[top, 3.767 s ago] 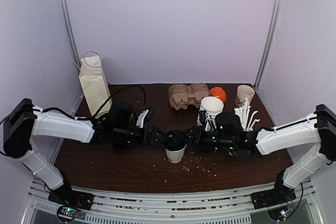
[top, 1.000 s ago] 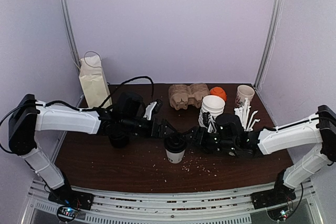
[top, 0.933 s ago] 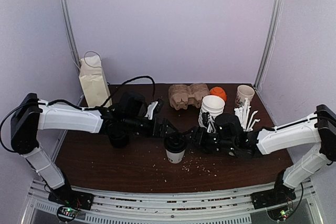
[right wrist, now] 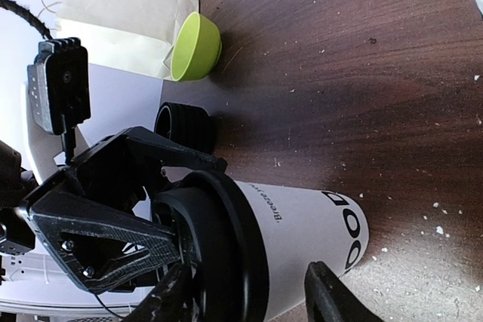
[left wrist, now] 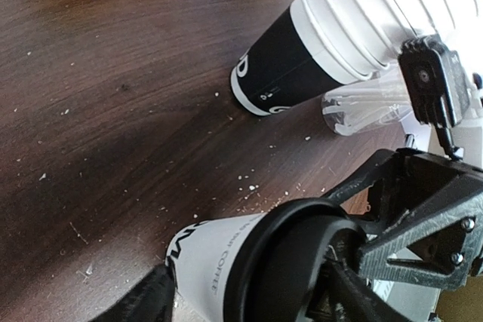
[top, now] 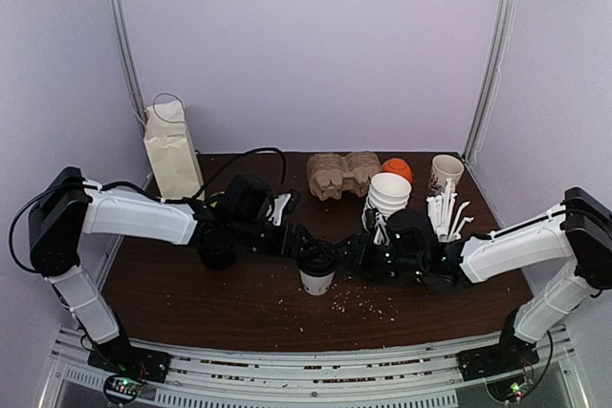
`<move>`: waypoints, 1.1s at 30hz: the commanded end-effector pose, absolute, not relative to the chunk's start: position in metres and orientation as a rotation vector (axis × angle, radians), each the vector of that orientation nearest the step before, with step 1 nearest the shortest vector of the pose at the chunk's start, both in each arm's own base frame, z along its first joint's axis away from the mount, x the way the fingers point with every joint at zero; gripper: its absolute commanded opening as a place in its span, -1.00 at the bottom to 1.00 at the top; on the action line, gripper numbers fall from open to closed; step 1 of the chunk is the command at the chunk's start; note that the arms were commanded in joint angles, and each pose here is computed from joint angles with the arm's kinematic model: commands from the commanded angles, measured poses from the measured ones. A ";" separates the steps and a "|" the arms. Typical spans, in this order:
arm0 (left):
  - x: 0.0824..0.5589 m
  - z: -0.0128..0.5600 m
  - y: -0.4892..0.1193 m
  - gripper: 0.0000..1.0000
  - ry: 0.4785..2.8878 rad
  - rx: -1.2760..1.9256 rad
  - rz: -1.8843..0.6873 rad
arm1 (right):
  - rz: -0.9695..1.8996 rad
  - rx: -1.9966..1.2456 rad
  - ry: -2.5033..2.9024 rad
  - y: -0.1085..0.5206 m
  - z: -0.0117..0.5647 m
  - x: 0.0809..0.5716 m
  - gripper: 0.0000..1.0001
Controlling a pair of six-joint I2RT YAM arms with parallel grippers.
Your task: Pack the takeout coffee
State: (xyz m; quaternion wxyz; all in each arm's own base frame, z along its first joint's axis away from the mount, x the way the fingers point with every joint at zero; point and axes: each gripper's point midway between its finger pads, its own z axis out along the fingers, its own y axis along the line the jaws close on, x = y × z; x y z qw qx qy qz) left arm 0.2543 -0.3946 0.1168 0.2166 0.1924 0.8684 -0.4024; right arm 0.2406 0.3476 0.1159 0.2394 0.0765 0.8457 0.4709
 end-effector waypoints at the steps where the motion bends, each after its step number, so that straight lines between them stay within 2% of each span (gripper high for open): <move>1: 0.250 0.113 -0.386 0.53 2.424 0.554 -1.073 | 1.233 0.175 2.374 0.337 0.105 0.233 0.19; 3: 0.250 0.122 -0.386 0.69 2.406 0.559 -1.076 | 1.244 0.163 2.356 0.338 0.115 0.233 0.28; 6: 0.250 0.133 -0.387 0.79 2.385 0.565 -1.086 | 1.250 0.144 2.341 0.339 0.124 0.234 0.33; 14: 0.244 0.135 -0.383 0.81 2.384 0.568 -1.099 | 1.274 0.072 2.382 0.347 0.121 0.224 0.38; 18: 0.241 0.125 -0.379 0.75 2.409 0.564 -1.085 | 1.268 0.077 2.402 0.347 0.112 0.222 0.32; 27: 0.236 0.103 -0.371 0.49 2.455 0.554 -1.059 | 1.223 0.102 2.448 0.340 0.093 0.219 0.04; 33: 0.230 0.087 -0.364 0.40 2.492 0.550 -1.043 | 1.182 0.101 2.493 0.335 0.081 0.214 -0.05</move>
